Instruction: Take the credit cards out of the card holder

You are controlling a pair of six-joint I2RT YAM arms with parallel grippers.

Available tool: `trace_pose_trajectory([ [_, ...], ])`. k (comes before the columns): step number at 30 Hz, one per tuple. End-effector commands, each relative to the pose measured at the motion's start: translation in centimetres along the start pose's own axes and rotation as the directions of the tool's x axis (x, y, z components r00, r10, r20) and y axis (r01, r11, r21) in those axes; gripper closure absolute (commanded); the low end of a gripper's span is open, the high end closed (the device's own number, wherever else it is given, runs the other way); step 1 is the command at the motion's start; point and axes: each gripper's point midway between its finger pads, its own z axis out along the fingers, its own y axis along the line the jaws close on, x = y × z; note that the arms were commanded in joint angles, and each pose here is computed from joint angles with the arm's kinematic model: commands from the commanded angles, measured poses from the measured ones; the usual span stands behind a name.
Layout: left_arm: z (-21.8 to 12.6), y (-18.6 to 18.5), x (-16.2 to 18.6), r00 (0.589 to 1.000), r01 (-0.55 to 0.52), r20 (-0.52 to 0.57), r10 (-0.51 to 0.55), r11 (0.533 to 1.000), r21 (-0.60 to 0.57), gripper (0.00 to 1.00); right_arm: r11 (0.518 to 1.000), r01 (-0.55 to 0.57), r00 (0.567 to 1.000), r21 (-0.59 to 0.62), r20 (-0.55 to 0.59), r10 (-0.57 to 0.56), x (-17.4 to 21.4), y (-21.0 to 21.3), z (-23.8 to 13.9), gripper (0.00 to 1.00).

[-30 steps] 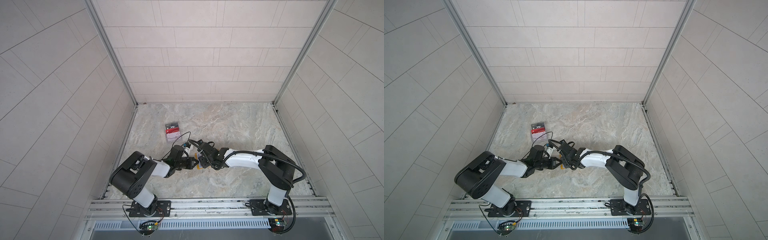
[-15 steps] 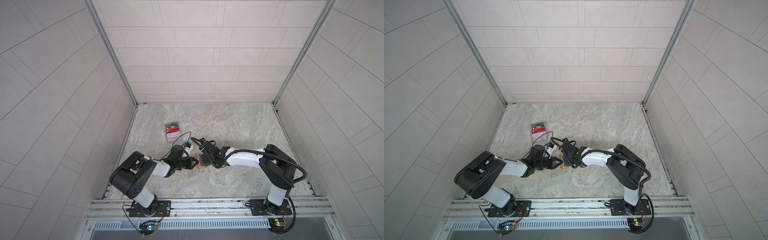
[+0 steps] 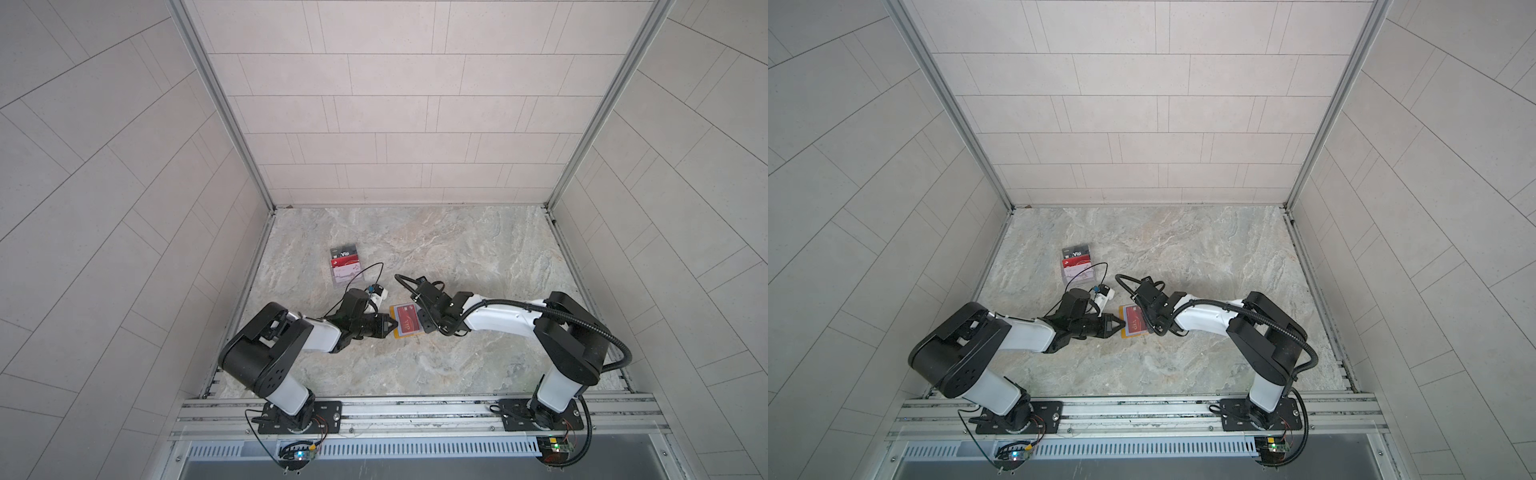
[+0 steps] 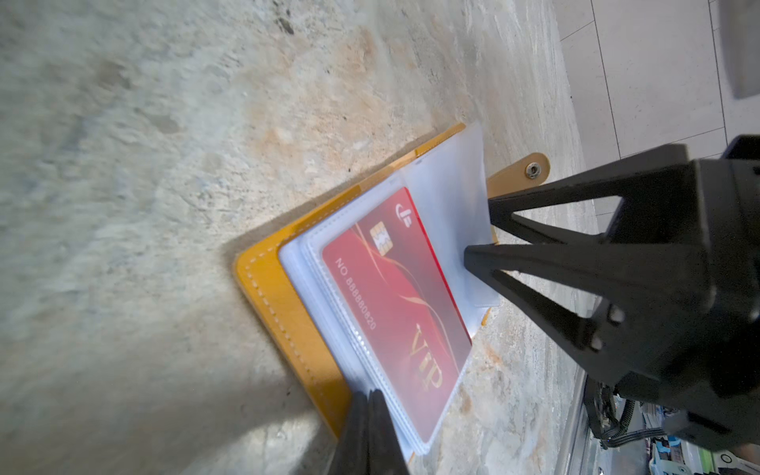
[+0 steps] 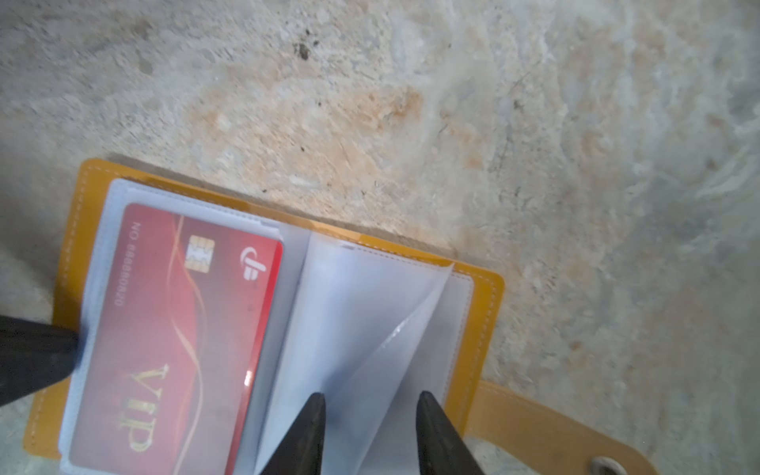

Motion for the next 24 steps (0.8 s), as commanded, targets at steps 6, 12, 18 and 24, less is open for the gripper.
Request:
trace_pose_trajectory([
  [6,0.0,2.4,2.6,0.995,0.014,-0.101,-0.025,0.994,-0.108,1.00,0.995,-0.001,1.000,0.099,0.024,-0.002,-1.3,-3.3,-3.3,0.59],
  [12,-0.1,2.5,2.8,0.993,0.002,-0.113,-0.016,0.992,-0.123,1.00,0.990,-0.002,0.999,-0.139,-0.036,-0.003,-2.0,-0.2,-3.8,0.56],
  [18,-0.1,2.4,2.4,0.994,-0.003,-0.107,-0.011,0.992,-0.125,1.00,0.916,-0.098,0.992,-0.390,-0.111,0.059,-2.8,3.4,-3.5,0.59],
  [24,-0.3,2.4,2.0,0.994,-0.012,-0.106,-0.002,0.990,-0.137,1.00,0.815,-0.248,0.964,-0.523,-0.215,0.156,-2.2,4.3,-1.9,0.62],
])
